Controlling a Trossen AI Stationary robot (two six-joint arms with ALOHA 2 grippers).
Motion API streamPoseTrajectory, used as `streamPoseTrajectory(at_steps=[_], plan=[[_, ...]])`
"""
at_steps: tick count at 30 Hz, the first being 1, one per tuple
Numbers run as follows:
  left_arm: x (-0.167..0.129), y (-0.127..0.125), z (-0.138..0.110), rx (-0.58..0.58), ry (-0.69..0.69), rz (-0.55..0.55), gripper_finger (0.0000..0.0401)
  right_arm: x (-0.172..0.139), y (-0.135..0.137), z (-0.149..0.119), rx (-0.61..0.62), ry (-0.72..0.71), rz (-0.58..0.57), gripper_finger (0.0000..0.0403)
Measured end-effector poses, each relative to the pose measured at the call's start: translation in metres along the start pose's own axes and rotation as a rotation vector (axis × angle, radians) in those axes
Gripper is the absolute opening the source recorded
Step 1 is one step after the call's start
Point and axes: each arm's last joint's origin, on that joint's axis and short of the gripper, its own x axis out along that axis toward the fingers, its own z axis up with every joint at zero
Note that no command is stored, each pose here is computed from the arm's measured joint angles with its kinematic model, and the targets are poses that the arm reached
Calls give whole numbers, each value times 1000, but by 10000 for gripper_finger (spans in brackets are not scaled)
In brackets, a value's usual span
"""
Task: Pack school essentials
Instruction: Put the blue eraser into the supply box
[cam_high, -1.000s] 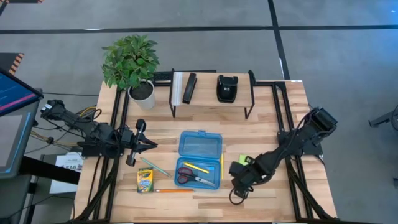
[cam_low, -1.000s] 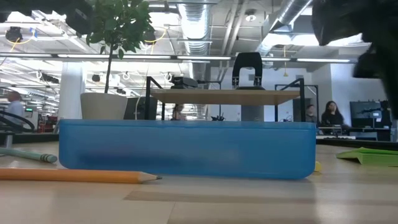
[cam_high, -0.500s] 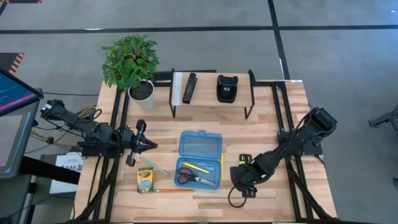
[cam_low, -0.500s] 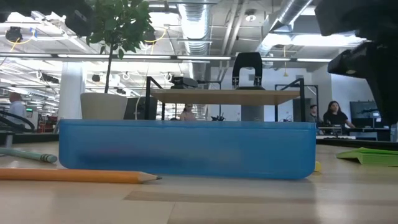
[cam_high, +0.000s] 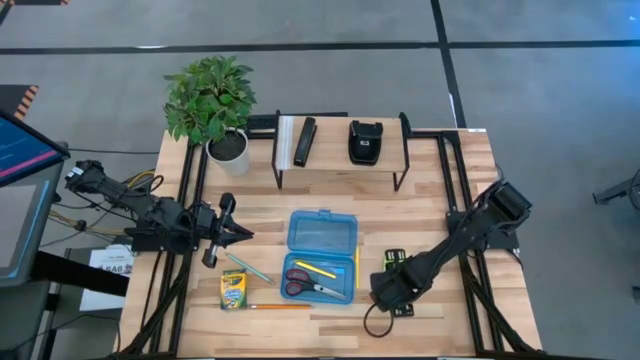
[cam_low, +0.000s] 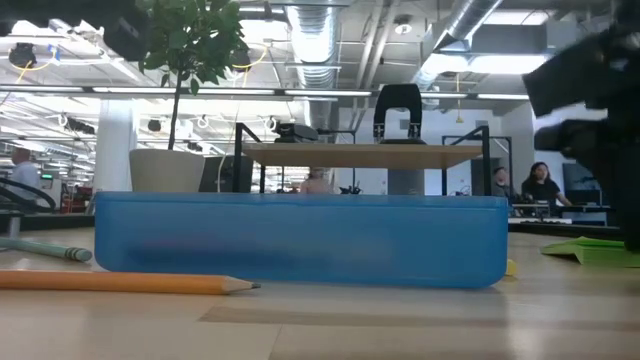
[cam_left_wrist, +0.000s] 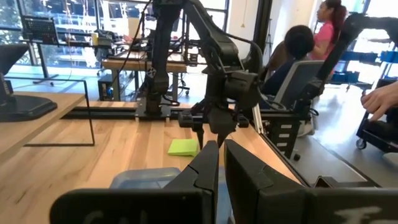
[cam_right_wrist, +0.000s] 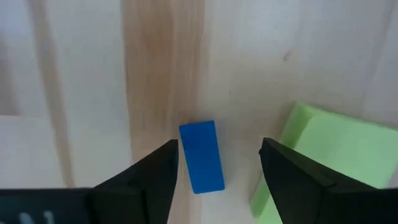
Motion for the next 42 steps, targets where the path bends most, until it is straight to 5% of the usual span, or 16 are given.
streamPoseTrajectory(at_steps=[9,21,42], plan=[[0,0,-1,-1,12,1,15,23,11,-5,-41,85,-37,216],[0,0,-1,-5,9,1,15,21,11,-4,-44,88,-26,16],[0,0,-1,-20,7,1,15,-42,-8,45,-43,89,-48,3]])
